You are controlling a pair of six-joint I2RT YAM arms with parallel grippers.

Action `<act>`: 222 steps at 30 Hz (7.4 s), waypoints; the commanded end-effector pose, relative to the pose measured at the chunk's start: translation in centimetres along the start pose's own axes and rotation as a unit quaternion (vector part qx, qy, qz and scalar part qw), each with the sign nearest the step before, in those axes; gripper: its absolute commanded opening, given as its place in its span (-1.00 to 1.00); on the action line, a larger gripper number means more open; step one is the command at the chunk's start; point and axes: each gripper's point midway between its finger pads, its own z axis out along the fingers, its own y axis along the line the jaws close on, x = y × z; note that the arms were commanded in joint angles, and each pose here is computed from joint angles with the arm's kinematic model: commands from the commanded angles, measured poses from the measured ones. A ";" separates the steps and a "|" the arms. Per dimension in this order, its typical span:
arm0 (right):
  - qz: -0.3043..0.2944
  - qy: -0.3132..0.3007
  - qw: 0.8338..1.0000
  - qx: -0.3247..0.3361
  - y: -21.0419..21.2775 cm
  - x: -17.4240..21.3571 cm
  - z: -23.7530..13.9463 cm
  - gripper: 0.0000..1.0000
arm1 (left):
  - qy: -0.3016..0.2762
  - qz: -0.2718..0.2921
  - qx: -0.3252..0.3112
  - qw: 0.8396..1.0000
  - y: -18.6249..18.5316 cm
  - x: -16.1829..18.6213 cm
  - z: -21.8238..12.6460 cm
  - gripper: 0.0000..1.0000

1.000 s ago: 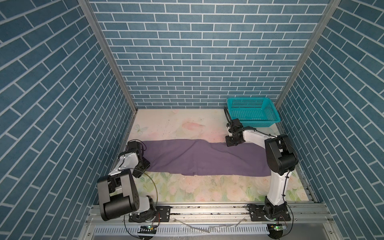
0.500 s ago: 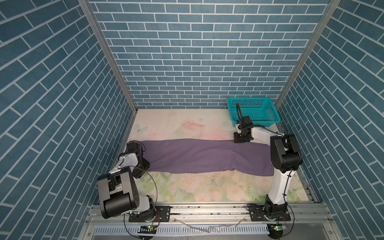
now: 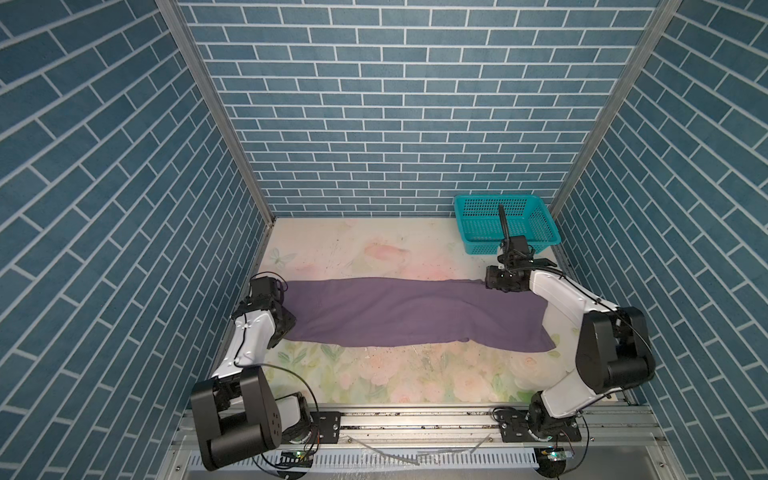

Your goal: Fold and stack the trousers

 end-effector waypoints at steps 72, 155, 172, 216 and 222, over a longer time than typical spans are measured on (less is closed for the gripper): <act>0.117 -0.108 0.987 -0.002 -5.9 -3.6 -6.4 -1.00 | 0.190 0.454 0.348 0.798 -35.9 38.0 -4.8 -0.36; -0.019 -0.046 0.973 -0.227 11.2 10.0 -5.2 -0.11 | 0.025 0.347 0.241 0.906 -24.9 22.2 -8.8 -0.80; -0.026 -0.019 0.976 -0.214 10.9 11.0 -4.5 -0.05 | -0.002 0.341 0.182 0.922 -24.3 17.7 -7.0 -0.11; -0.012 -0.013 0.985 -0.171 10.8 9.6 -2.9 -0.26 | 0.058 0.341 0.187 0.919 -31.6 12.8 2.5 -0.94; -0.006 -0.011 0.985 -0.172 10.7 9.9 -2.5 -0.29 | 0.049 0.350 0.153 0.923 -32.3 11.4 3.3 0.32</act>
